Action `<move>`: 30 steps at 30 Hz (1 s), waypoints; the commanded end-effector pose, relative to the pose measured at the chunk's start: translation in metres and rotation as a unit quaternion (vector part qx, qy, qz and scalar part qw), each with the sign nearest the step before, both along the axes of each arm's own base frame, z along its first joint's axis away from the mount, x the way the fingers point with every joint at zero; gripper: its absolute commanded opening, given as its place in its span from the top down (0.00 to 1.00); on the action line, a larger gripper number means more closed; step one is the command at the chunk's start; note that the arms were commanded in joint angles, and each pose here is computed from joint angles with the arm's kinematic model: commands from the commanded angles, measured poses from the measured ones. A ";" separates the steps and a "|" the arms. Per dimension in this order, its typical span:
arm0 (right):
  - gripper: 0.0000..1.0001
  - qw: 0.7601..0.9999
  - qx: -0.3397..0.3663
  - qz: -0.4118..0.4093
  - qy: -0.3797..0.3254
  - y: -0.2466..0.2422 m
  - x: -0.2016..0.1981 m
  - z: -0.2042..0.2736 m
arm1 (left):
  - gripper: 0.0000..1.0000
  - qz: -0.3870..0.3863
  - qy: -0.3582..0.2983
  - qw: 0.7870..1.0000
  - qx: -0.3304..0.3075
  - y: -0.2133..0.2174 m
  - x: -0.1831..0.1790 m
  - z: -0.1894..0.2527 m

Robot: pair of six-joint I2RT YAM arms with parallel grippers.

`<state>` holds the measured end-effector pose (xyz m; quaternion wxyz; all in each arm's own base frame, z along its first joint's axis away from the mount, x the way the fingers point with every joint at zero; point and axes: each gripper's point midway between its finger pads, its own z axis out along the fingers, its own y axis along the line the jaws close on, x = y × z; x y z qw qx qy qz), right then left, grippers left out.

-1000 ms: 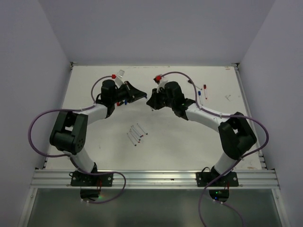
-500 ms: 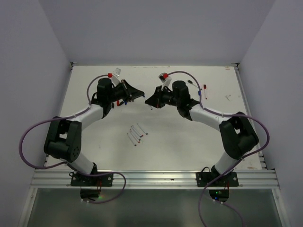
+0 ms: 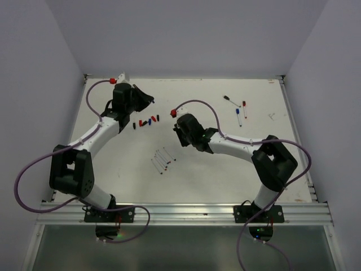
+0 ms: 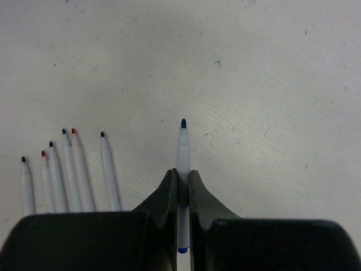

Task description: Open the pen caps

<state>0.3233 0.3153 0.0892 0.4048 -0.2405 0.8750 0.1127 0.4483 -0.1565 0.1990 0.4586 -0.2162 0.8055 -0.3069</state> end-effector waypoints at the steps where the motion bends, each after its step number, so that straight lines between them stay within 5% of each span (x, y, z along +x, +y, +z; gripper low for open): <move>1: 1.00 0.999 -0.031 0.014 0.037 -0.003 -0.003 -0.021 | 1.00 -0.035 -0.028 0.996 0.071 -0.004 0.008 0.010; 20: 1.00 0.990 0.024 0.074 0.118 0.036 -0.028 -0.070 | 1.00 -0.139 0.036 0.981 0.130 -0.051 0.009 -0.063; 30: 0.75 0.989 0.042 0.083 0.119 0.044 -0.034 -0.068 | 1.00 -0.157 0.073 0.966 0.192 -0.064 0.014 -0.085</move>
